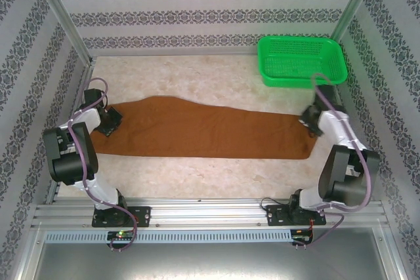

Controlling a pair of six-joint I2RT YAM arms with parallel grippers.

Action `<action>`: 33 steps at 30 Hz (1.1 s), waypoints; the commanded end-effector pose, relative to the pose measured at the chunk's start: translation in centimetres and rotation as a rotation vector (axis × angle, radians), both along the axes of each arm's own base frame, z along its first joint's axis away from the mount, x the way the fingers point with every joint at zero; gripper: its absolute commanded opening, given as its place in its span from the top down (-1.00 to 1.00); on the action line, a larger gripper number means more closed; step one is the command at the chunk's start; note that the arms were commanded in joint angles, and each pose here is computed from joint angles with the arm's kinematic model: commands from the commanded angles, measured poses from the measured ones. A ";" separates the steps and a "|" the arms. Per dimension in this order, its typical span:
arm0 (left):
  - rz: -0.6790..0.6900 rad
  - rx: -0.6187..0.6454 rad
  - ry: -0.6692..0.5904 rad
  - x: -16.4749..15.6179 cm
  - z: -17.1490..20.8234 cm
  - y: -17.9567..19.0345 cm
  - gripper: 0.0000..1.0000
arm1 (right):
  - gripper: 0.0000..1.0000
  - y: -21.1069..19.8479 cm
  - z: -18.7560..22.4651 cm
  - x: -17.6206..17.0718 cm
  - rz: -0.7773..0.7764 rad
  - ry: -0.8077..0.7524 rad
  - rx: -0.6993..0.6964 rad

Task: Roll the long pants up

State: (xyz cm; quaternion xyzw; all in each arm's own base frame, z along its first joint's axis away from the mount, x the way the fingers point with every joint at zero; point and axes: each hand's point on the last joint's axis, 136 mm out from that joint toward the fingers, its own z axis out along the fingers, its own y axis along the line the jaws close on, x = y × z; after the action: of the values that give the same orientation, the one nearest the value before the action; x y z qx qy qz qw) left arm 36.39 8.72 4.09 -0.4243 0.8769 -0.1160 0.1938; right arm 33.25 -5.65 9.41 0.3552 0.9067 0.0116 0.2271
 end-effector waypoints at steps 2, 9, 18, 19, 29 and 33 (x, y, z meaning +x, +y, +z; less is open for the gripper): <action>-0.076 -0.009 -0.051 0.7 2.1 -2.0 1.00 | 1.00 10.5 1.9 1.1 0.200 -0.041 0.039; -0.099 0.029 -0.076 -0.1 3.7 -2.0 0.97 | 1.00 30.2 3.3 1.9 0.630 -0.022 0.072; -0.094 0.068 -0.075 -1.2 4.3 -1.4 0.95 | 1.00 47.5 2.8 2.4 0.948 0.005 0.167; -0.093 0.067 -0.074 -1.3 4.2 -1.4 0.94 | 1.00 48.8 2.9 2.4 0.970 0.005 0.180; -0.103 0.007 -0.075 -0.1 2.7 -1.9 0.95 | 1.00 52.4 4.3 -1.0 1.055 0.028 0.360; -0.106 0.002 -0.087 0.4 2.8 -1.9 0.95 | 1.00 53.8 2.8 -3.6 1.102 0.066 0.397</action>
State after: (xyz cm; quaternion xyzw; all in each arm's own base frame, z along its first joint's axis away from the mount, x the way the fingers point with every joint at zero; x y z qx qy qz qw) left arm 35.89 6.69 6.48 -0.3787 0.8902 -0.1348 0.2144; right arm 32.83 45.69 10.48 -0.1060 0.9582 0.2425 0.1087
